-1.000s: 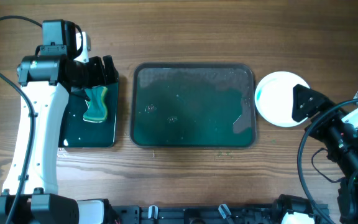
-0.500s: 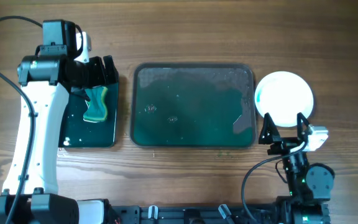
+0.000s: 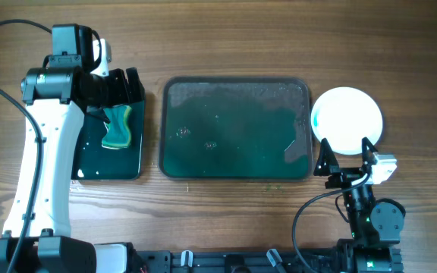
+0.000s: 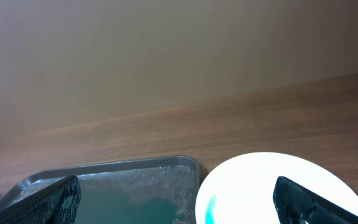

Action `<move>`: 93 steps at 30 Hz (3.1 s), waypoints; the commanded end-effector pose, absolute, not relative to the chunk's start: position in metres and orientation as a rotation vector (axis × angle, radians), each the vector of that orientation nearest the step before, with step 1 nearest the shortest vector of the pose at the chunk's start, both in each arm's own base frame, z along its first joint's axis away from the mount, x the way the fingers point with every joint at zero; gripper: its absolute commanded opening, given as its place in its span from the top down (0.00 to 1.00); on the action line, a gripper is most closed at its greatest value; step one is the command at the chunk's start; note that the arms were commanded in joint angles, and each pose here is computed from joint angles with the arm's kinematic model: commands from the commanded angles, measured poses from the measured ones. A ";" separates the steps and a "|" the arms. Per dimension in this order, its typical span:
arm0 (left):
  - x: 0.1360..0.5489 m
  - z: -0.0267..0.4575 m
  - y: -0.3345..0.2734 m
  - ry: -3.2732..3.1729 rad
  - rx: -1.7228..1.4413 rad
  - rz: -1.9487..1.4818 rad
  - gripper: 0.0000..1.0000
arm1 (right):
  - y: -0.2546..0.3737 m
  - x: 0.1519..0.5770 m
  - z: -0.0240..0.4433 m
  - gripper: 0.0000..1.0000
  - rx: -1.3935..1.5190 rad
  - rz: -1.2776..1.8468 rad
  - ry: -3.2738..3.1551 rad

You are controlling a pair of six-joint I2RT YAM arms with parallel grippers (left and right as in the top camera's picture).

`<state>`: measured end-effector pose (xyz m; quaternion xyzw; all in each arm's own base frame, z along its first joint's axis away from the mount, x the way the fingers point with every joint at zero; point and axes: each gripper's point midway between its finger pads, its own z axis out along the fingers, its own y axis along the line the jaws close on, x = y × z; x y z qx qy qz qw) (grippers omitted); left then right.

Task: Clean dirty plates on tray and stack at the side

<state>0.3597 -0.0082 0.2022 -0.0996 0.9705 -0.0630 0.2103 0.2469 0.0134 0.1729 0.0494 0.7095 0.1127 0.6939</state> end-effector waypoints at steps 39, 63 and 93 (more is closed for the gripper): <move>0.246 0.160 0.004 1.623 -0.173 -0.099 0.00 | 0.012 0.247 0.175 0.00 0.106 0.228 1.574; 0.246 0.160 0.004 1.623 -0.173 -0.099 0.00 | 0.012 0.247 0.175 0.00 0.106 0.228 1.574; 0.246 0.160 0.004 1.623 -0.174 -0.099 0.00 | 0.012 0.247 0.175 0.00 0.106 0.228 1.574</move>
